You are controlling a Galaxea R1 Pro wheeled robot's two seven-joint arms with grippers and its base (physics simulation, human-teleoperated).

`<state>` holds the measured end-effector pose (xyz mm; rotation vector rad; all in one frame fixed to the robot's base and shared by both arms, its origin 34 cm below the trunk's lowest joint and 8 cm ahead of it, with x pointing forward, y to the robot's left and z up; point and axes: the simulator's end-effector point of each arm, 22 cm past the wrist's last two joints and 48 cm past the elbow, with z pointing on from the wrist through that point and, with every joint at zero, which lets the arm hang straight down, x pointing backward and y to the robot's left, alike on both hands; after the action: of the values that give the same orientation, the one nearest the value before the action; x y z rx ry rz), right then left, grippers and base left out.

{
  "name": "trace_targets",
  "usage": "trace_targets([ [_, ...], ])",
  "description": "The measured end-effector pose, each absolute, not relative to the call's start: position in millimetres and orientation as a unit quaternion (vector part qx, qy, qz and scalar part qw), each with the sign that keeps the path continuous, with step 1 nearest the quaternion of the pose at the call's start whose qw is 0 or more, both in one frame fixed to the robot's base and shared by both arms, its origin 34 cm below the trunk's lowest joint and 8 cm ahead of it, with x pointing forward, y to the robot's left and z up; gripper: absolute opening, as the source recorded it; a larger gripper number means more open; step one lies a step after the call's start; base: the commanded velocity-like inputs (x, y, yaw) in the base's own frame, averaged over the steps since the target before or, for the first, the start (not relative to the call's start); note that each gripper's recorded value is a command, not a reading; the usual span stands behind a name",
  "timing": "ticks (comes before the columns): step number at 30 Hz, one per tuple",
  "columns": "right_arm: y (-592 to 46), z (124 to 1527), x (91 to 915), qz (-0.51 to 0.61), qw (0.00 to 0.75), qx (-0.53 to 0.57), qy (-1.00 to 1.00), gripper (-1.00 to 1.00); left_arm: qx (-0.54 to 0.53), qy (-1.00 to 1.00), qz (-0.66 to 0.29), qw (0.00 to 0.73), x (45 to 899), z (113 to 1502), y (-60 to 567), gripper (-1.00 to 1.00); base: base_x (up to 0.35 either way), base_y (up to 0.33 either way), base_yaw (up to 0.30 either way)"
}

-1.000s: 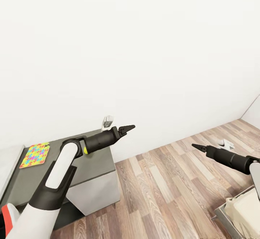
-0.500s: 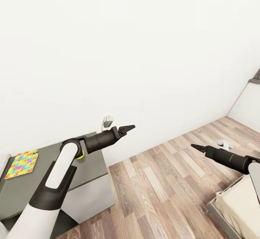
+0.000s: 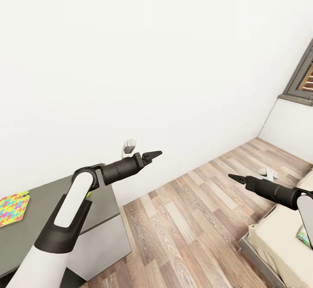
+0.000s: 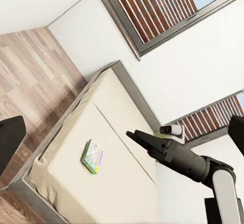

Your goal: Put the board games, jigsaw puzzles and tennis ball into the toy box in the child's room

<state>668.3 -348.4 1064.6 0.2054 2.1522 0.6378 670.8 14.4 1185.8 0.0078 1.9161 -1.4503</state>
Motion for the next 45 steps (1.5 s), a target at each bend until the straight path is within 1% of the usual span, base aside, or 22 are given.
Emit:
trace_targets([
  [27,-339,1080,666,0.258,0.438,0.07,0.859,1.0,0.009,0.743,-0.554,0.375,665,1199,20,1.0,0.0,0.0,-0.184],
  [45,-349,1068,683,0.25,0.42,0.104,0.866,1.0,0.013,0.742,-0.548,0.385,662,1208,24,1.0,0.0,0.0,-0.184],
])
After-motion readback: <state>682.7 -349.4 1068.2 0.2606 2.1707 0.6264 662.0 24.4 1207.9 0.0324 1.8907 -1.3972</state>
